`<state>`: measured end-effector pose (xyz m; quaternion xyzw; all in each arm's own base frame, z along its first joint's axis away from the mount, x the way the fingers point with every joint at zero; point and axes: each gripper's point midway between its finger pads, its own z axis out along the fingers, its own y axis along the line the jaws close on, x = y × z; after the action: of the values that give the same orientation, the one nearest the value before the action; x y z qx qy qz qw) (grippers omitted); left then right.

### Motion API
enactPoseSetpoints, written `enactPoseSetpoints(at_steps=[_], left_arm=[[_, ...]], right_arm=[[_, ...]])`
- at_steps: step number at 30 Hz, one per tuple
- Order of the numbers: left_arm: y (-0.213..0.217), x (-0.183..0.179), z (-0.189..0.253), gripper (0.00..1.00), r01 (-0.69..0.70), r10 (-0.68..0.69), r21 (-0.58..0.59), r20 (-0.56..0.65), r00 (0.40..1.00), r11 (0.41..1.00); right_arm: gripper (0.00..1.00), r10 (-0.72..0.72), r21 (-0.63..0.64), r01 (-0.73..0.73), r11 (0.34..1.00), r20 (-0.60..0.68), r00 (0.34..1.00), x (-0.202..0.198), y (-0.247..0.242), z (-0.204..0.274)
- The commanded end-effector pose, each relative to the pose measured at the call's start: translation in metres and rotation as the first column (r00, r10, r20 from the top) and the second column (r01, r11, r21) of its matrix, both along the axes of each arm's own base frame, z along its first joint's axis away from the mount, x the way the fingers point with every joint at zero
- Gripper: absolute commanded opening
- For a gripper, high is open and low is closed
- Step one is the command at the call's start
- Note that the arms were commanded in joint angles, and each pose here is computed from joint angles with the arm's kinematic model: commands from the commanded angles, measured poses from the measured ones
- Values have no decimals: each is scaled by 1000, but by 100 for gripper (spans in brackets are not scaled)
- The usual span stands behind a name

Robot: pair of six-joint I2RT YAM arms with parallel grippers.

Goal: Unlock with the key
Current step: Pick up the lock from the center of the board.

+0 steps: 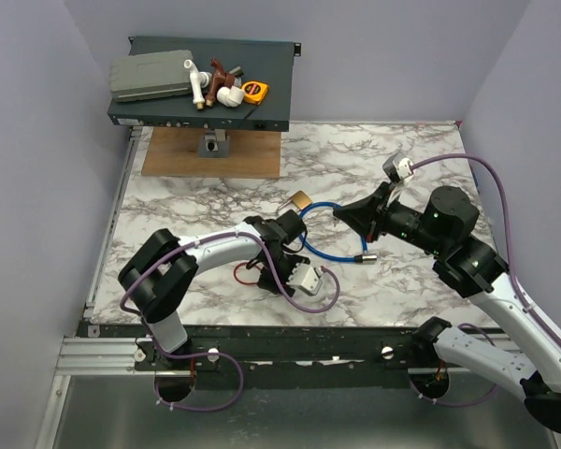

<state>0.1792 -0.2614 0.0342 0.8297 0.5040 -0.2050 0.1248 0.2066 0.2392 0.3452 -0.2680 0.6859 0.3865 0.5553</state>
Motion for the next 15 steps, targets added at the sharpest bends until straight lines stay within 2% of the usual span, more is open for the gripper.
enactPoseSetpoints(at_steps=[1, 5, 11, 12, 13, 15], left_arm=[[8, 7, -19, 55, -93, 89, 98, 47, 995, 991], [17, 4, -28, 43, -145, 141, 130, 44, 989, 981], [19, 5, -26, 45, -228, 223, 110, 59, 973, 967], [20, 3, -28, 43, -232, 228, 107, 53, 972, 967], [20, 2, -29, 36, -237, 233, 108, 50, 971, 965], [15, 10, -28, 16, -270, 264, 88, 78, 961, 959]], right_arm=[[1, -20, -19, 20, 1000, 11, 1000, -1, -6, 8], [1, -26, -21, 26, 999, 19, 999, -1, -8, 12], [1, -14, -22, 14, 1000, 16, 1000, -2, -6, 12], [1, -11, -22, 11, 1000, 17, 1000, -2, -6, 12], [1, -13, -22, 13, 1000, 19, 1000, -2, -6, 13], [1, -15, -19, 16, 1000, 24, 1000, -3, -7, 15]])
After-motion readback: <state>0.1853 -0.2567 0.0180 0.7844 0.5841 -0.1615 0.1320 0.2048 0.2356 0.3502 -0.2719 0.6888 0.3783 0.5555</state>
